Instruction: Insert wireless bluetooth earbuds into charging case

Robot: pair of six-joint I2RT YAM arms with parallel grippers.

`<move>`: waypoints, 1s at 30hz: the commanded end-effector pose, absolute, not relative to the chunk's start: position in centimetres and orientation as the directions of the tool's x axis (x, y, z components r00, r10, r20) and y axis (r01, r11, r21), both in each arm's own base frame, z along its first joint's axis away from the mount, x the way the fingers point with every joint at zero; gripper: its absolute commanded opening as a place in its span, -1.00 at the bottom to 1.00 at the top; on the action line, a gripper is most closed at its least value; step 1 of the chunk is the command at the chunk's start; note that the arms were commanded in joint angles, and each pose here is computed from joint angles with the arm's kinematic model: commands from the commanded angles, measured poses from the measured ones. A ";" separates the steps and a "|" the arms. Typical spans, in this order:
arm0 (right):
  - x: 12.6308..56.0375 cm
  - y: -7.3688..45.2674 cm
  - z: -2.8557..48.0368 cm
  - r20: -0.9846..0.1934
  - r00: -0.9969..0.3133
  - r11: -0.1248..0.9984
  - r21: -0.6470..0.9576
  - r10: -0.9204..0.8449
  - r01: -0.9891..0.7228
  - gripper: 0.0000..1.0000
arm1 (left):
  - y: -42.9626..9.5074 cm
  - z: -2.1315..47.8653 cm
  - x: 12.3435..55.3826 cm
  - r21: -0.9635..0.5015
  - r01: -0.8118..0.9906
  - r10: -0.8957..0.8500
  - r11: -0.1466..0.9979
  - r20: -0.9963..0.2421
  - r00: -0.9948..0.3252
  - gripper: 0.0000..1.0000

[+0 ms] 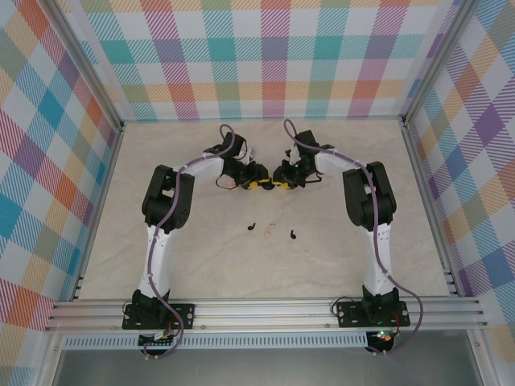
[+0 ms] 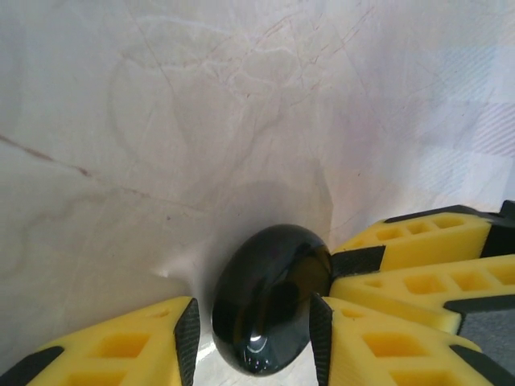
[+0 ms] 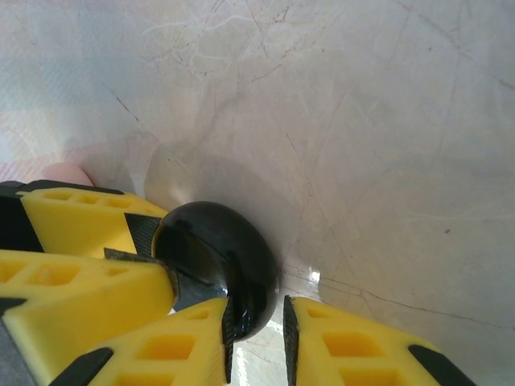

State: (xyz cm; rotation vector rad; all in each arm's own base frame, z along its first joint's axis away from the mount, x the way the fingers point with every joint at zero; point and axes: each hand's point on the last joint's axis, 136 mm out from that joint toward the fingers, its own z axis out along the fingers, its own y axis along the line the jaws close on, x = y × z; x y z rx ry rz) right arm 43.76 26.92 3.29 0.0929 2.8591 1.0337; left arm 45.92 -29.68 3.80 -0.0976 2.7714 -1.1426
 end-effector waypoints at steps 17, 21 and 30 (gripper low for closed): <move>44.0 26.9 1.1 -0.024 -0.993 0.759 0.647 0.113 0.071 -0.48 | -31.3 2.9 44.6 -0.804 -0.059 -0.130 0.592 -0.023 -0.991 -0.23; 44.0 26.9 1.3 -0.024 -0.993 0.755 0.652 0.112 0.070 -0.48 | -31.4 2.8 44.5 -0.796 -0.053 -0.126 0.602 -0.029 -0.992 -0.28; 44.0 27.2 1.5 -0.022 -0.993 0.741 0.668 0.112 0.069 -0.48 | -32.1 2.9 44.2 -0.798 -0.044 -0.110 0.601 -0.028 -0.994 -0.31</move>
